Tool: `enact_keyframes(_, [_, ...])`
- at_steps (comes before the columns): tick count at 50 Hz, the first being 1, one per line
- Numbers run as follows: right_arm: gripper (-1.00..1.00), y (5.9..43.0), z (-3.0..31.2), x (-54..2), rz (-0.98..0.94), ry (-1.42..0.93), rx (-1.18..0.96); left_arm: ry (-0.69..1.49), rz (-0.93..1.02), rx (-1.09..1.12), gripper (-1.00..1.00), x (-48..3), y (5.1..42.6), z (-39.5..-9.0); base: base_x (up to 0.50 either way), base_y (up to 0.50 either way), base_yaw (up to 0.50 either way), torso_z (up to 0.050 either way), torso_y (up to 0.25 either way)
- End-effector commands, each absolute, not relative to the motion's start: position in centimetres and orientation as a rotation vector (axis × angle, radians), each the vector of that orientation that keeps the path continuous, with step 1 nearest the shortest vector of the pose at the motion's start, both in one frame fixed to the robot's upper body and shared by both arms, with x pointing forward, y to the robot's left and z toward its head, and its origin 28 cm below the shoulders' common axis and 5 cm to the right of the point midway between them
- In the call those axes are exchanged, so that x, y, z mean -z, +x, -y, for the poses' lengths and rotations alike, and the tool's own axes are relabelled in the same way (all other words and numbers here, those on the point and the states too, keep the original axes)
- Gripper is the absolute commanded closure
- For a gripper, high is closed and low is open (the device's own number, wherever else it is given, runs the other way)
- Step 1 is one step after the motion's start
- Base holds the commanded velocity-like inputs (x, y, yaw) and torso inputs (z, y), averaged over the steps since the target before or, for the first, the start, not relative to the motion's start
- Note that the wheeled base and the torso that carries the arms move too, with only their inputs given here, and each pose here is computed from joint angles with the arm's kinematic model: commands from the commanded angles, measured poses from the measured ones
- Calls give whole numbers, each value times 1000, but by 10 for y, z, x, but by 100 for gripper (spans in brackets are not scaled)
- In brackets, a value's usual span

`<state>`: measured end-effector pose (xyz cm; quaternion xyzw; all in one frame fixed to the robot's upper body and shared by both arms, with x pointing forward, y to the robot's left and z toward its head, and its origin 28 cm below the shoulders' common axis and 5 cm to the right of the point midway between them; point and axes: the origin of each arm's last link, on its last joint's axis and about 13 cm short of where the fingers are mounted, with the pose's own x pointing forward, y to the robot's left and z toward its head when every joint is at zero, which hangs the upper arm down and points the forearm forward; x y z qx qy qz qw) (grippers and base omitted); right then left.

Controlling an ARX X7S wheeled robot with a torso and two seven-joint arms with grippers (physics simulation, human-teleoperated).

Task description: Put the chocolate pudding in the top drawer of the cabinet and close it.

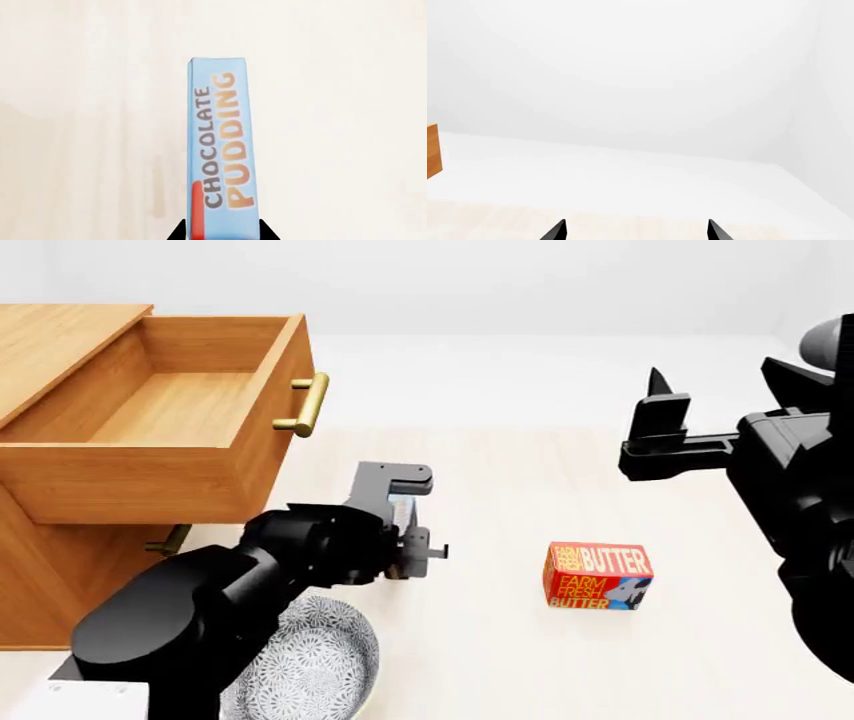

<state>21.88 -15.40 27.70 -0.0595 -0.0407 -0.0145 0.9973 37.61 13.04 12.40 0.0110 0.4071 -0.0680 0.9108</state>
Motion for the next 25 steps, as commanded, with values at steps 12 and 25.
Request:
enact_keyframes(12, [-100,217,153,-280,91,-120,22,47,-659,243,100,-175,381,-108,0,0,0,0,0])
enact_keyframes(25, [-100,217,151,-284,99,-120,16,94,-579,341,100,-201,353,-98,0,0,0,0,0])
